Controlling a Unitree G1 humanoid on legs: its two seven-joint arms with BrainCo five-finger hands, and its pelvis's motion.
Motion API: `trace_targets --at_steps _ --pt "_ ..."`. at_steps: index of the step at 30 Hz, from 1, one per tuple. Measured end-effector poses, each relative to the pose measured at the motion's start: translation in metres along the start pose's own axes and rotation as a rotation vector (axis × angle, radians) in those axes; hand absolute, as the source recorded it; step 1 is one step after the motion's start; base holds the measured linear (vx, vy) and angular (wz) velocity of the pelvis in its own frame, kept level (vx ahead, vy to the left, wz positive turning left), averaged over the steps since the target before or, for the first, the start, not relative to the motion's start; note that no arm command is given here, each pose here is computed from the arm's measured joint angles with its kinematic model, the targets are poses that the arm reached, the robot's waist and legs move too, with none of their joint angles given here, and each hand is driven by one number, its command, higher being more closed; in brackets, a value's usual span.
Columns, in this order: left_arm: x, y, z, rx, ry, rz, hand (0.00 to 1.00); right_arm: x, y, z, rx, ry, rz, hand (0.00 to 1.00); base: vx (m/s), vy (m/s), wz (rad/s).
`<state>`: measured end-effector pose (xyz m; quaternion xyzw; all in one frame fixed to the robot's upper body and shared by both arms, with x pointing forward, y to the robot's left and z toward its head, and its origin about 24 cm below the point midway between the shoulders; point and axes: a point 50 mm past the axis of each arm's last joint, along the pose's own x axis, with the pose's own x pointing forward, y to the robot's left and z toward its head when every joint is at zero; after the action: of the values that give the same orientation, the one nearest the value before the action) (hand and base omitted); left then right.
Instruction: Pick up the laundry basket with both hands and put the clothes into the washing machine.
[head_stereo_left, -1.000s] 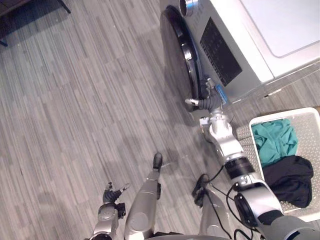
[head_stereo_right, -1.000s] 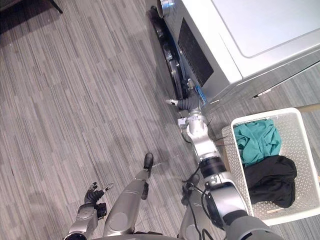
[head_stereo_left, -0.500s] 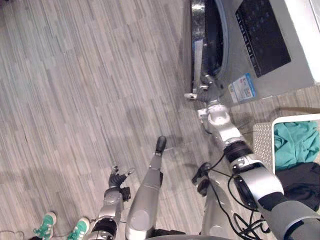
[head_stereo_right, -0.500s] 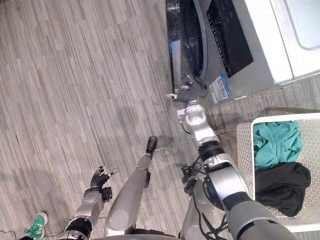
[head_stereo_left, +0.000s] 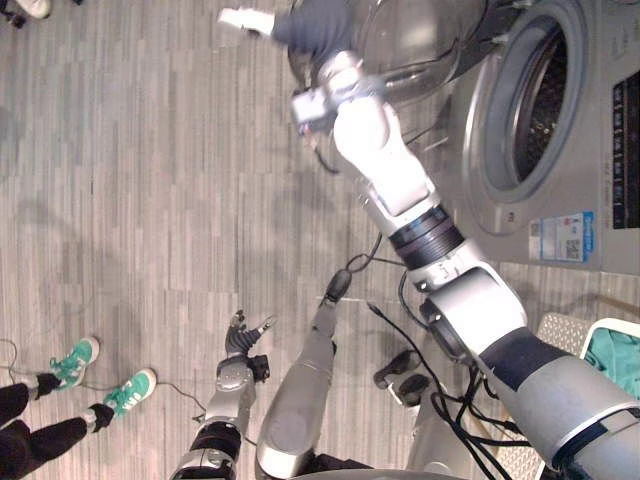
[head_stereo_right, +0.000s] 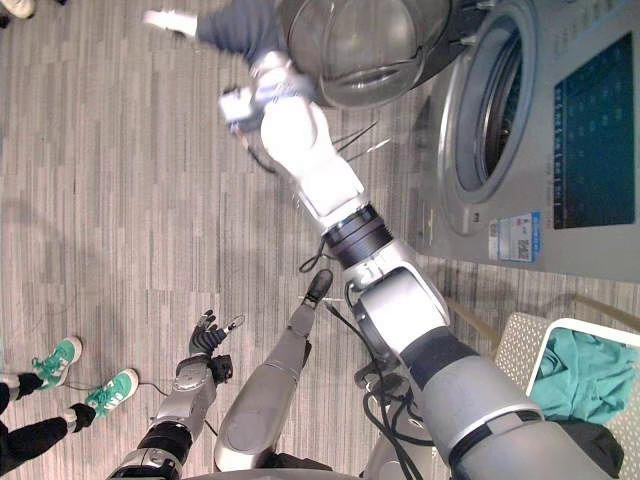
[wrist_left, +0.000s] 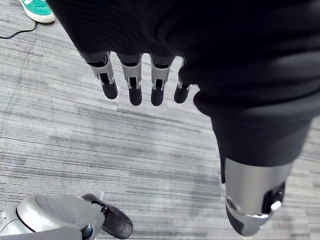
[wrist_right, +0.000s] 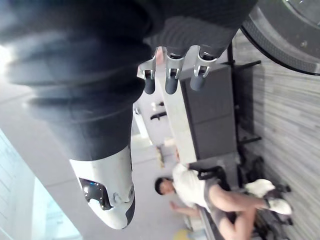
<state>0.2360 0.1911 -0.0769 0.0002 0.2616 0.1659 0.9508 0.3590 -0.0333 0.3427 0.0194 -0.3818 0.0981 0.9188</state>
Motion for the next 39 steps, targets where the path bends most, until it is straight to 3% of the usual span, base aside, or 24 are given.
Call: trace_targets --at_steps 6,13,18,27,34,39 --pt "0.008 0.001 0.020 0.056 -0.062 -0.012 0.00 -0.048 -0.017 -0.049 -0.055 0.135 0.028 0.00 -0.05 -0.014 -0.84" --pt "0.028 0.000 0.099 0.139 -0.278 -0.002 0.00 -0.164 -0.026 -0.138 -0.211 0.525 0.182 0.00 -0.06 -0.036 -0.76" --pt "0.037 0.006 0.158 0.208 -0.412 0.019 0.00 -0.236 -0.026 -0.156 -0.142 0.705 0.247 0.00 -0.04 -0.032 -0.26" --pt "0.019 0.070 0.286 0.230 -0.702 0.260 0.00 -0.264 -0.048 -0.122 -0.020 0.634 0.070 0.00 -0.01 0.008 -0.35" --pt "-0.004 0.107 0.335 0.234 -0.796 0.417 0.00 -0.266 -0.065 -0.075 -0.012 0.440 -0.039 0.00 0.00 0.002 -0.25" --pt "-0.019 0.131 0.354 0.195 -0.833 0.512 0.00 -0.278 -0.081 -0.061 -0.046 0.428 -0.128 0.00 0.02 -0.033 0.01"
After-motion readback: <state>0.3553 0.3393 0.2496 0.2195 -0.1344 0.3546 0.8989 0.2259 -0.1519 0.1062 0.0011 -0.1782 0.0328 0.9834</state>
